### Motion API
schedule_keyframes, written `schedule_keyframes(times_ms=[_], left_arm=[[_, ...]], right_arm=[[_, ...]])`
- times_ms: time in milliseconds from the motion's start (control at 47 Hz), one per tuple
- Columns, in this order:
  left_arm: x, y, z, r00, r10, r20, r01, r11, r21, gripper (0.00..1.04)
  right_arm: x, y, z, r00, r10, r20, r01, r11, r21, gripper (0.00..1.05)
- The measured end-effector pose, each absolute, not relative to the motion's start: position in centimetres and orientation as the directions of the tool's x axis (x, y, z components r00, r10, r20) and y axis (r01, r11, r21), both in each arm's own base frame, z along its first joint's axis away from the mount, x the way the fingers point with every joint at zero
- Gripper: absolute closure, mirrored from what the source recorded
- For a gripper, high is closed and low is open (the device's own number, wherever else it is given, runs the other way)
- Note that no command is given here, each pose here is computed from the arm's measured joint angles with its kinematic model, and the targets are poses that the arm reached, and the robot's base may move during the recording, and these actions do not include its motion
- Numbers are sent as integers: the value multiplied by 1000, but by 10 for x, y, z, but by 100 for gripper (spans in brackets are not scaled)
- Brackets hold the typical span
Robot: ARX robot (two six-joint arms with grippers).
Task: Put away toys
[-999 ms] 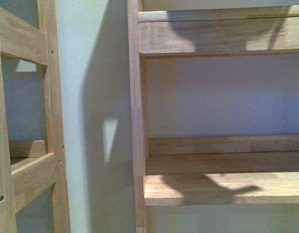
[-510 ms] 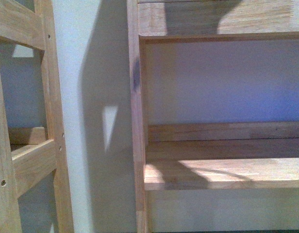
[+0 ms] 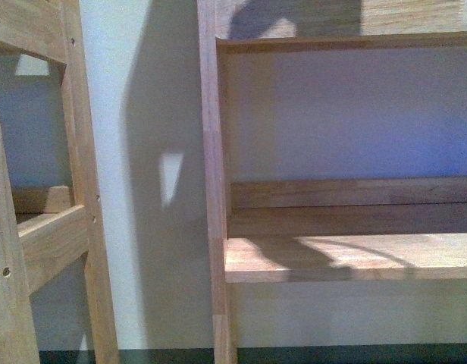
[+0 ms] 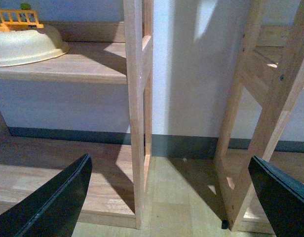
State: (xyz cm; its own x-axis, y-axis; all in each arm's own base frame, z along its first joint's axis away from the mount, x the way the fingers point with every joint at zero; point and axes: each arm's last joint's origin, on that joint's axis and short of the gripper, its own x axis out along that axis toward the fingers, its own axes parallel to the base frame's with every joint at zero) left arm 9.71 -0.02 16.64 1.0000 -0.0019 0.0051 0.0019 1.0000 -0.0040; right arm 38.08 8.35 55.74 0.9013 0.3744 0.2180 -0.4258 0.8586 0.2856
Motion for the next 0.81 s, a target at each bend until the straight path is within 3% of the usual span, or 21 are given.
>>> schedule_keyframes(times_ms=[383, 808], left_arm=[[97, 0, 166, 1000, -2, 5, 2, 1000, -4, 6], [97, 0, 166, 1000, -2, 5, 2, 1000, -4, 6]], right_arm=[[405, 67, 543, 908, 382, 173, -417, 782, 463, 95], [420, 73, 530, 840, 520, 152, -506, 654, 562, 95]])
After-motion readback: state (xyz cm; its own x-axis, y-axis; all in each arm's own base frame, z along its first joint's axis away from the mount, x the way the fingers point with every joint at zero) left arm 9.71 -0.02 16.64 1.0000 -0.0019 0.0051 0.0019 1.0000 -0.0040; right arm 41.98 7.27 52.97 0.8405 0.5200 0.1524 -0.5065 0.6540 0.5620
